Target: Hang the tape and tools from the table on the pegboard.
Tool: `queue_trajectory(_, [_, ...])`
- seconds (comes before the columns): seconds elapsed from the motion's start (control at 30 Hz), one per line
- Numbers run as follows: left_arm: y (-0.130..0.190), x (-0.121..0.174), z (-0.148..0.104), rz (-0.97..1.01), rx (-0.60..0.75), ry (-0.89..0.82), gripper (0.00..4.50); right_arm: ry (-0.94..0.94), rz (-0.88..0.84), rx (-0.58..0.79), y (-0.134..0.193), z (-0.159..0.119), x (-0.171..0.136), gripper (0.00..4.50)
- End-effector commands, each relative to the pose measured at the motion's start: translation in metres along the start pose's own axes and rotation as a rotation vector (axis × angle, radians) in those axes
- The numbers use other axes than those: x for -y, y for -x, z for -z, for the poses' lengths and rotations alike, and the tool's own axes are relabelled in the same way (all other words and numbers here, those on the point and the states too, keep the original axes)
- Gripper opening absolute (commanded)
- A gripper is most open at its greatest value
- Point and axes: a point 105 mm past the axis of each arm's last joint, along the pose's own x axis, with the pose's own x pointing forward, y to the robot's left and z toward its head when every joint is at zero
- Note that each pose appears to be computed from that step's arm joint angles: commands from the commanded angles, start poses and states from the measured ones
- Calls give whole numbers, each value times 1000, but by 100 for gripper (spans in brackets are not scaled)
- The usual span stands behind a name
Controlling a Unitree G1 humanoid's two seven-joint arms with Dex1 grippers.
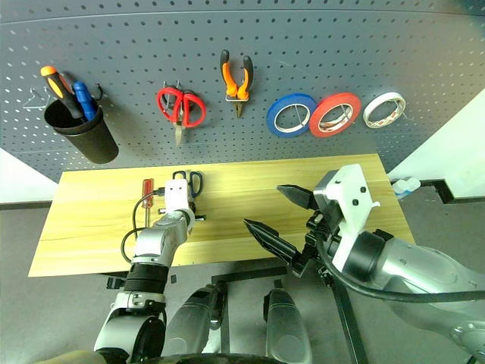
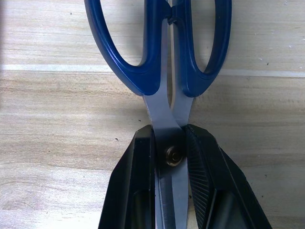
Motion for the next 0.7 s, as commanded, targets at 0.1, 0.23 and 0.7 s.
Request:
queue_trajectory(0.1, [1,4,12,11,-36,-13,60,33,-15,26,0,-5,-6,450])
queue_trajectory(0.23, [2,6,11,24,-26,-16,60,35,-13,25,0,-4,-6,450])
queue_trajectory(0.7, [16,27,-5,140,36,-40,51,41,-7,20,-1,-2,-5,450])
